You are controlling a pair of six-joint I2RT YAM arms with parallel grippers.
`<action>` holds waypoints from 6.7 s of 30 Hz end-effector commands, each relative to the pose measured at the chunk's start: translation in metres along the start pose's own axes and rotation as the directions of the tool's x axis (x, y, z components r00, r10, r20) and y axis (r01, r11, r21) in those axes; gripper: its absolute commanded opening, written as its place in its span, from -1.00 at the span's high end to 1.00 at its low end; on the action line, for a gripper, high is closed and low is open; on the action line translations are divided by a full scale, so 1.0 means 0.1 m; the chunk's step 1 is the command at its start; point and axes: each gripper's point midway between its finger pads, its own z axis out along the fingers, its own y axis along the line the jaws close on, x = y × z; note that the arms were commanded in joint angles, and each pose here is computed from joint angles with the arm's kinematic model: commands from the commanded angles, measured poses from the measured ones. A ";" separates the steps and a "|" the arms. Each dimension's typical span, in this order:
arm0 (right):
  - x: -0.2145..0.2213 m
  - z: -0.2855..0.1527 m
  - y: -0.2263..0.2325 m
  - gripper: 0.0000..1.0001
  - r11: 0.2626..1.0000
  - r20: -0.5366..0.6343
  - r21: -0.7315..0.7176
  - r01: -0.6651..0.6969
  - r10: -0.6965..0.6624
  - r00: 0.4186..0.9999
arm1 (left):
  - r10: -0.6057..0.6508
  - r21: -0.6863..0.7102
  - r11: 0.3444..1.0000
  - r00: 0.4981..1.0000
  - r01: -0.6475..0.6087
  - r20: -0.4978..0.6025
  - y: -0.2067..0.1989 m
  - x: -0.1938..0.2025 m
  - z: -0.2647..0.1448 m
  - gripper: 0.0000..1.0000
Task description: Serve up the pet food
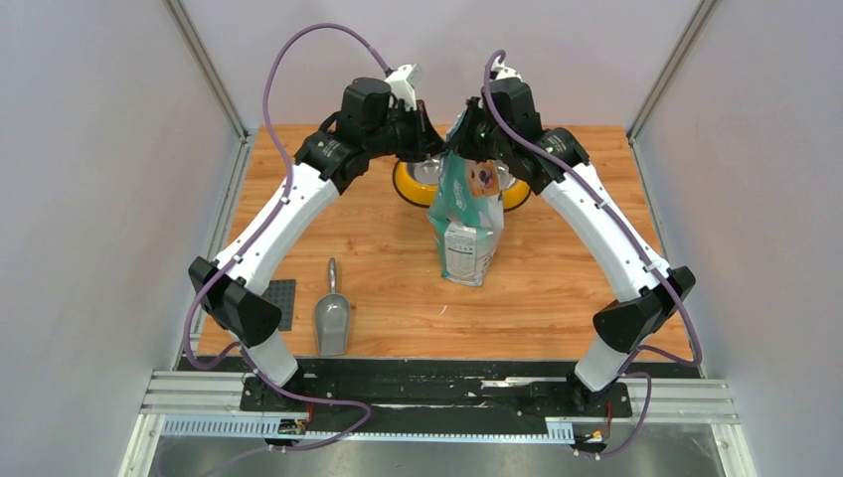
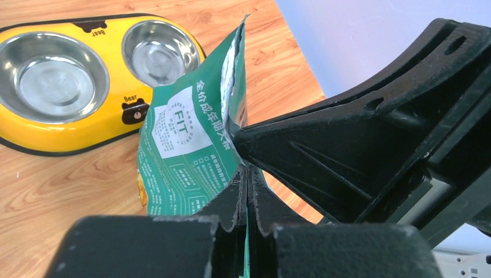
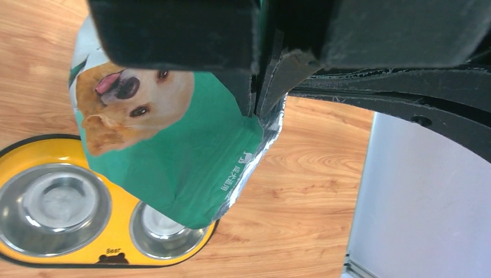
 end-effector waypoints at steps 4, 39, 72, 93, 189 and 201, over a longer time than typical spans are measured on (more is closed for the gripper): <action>0.15 0.03 -0.55 1.00 0.933 -0.068 0.289 0.215 -0.204 0.977 | 0.052 0.001 0.999 0.995 -0.053 0.087 -0.14 -0.23 -0.20 1.00; -0.42 -0.83 -0.45 1.00 0.915 0.126 0.342 0.215 -0.271 0.954 | 0.187 -0.103 0.979 0.975 -0.176 0.118 -0.06 -0.45 -0.39 1.00; 0.01 -0.19 -0.46 0.82 0.945 0.014 0.294 0.140 -0.150 0.989 | 0.194 0.033 0.981 0.980 -0.193 -0.034 -0.02 -0.07 0.16 -0.06; -0.76 -0.90 -0.46 1.00 0.918 0.242 0.356 0.174 -0.271 0.932 | 0.297 -0.209 0.941 0.946 -0.267 0.127 0.01 -0.68 -0.58 1.00; 1.62 -1.02 0.35 -0.60 0.972 -0.086 -0.204 0.116 -0.136 0.987 | 0.032 -0.399 0.915 0.975 0.060 0.219 0.85 0.34 -1.47 1.00; 1.26 -0.51 0.96 -0.28 0.964 0.161 0.044 0.264 -0.267 0.950 | 0.031 -0.330 0.941 0.953 0.073 0.301 0.39 -0.03 -1.74 1.00</action>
